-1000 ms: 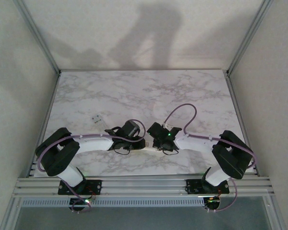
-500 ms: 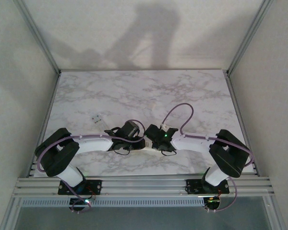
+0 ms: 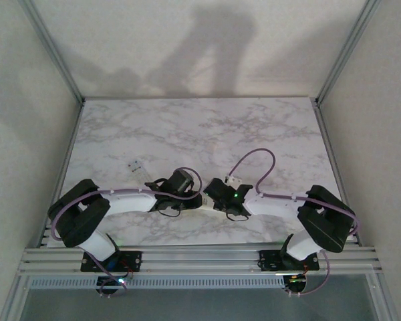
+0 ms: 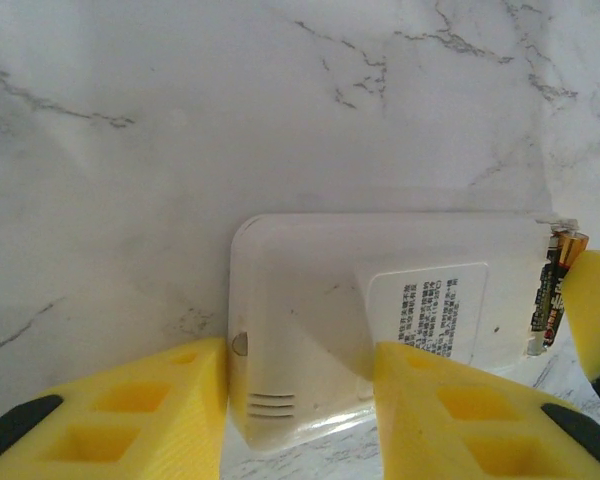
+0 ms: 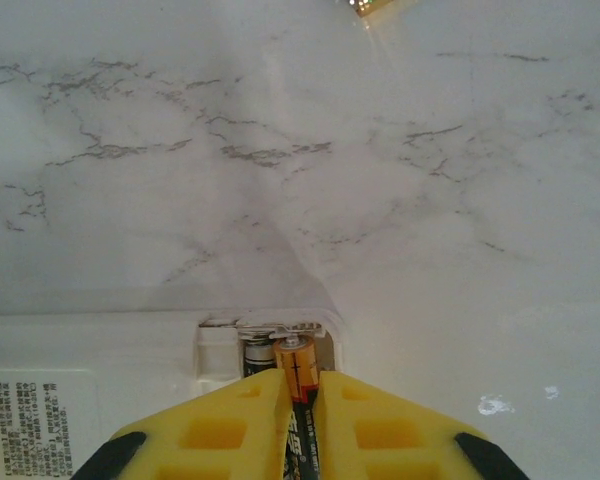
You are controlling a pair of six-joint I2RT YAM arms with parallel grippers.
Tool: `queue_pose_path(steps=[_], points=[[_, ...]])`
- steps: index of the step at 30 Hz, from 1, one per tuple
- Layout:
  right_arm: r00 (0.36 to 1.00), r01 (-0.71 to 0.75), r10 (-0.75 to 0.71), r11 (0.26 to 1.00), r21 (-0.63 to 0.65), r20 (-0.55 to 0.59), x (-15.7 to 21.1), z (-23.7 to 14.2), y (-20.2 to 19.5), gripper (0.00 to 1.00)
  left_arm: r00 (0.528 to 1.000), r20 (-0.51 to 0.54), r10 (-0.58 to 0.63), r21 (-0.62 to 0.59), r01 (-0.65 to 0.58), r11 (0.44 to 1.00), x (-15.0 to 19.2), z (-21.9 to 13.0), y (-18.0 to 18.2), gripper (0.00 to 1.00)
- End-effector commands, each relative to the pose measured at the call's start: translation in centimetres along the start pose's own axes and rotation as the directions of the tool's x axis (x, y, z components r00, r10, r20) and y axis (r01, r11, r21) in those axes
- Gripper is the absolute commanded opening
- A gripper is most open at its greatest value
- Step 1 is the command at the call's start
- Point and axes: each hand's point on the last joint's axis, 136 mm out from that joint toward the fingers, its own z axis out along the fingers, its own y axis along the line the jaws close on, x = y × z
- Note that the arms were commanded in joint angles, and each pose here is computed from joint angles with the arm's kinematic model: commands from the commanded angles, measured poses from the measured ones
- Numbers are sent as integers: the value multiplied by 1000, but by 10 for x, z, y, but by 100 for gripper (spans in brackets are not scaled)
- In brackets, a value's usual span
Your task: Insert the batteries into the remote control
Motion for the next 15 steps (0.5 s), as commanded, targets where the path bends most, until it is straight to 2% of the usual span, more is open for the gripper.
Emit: queue_pose_path(steps=[1, 8, 15], points=[[916, 173, -88, 967, 187, -391, 88, -5, -57, 16, 999, -44, 12, 56, -10, 998, 15, 2, -13, 41], [959, 128, -89, 983, 133, -269, 34, -33, -33, 22, 999, -33, 16, 47, -14, 999, 15, -3, -10, 41], [963, 109, -88, 992, 70, -257, 16, -40, -21, 25, 999, -34, 17, 49, -16, 999, 13, 0, -12, 41]])
